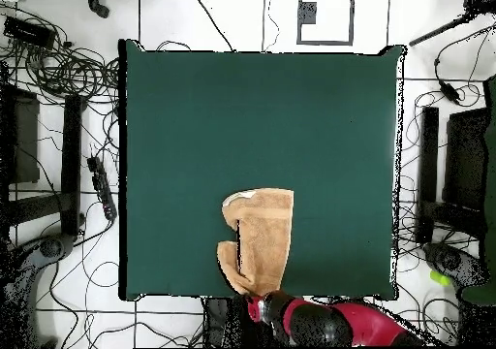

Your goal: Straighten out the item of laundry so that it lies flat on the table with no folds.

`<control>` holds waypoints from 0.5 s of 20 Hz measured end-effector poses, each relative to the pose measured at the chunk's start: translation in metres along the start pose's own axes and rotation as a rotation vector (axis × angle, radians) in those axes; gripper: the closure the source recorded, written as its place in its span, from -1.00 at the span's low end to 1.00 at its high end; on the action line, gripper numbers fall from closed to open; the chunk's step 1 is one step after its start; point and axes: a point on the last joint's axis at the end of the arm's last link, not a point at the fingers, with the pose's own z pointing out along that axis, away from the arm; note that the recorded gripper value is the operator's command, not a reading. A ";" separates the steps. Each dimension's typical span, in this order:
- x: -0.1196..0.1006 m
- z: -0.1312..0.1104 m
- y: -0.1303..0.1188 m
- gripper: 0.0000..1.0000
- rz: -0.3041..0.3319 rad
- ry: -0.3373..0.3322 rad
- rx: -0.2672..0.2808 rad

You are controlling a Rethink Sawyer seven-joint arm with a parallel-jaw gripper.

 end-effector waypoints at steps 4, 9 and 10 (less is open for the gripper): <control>-0.001 0.001 0.001 -1.00 -0.003 -0.009 -0.016; 0.000 0.004 0.002 -1.00 -0.010 -0.014 -0.031; 0.000 0.005 0.002 -1.00 -0.012 -0.014 -0.035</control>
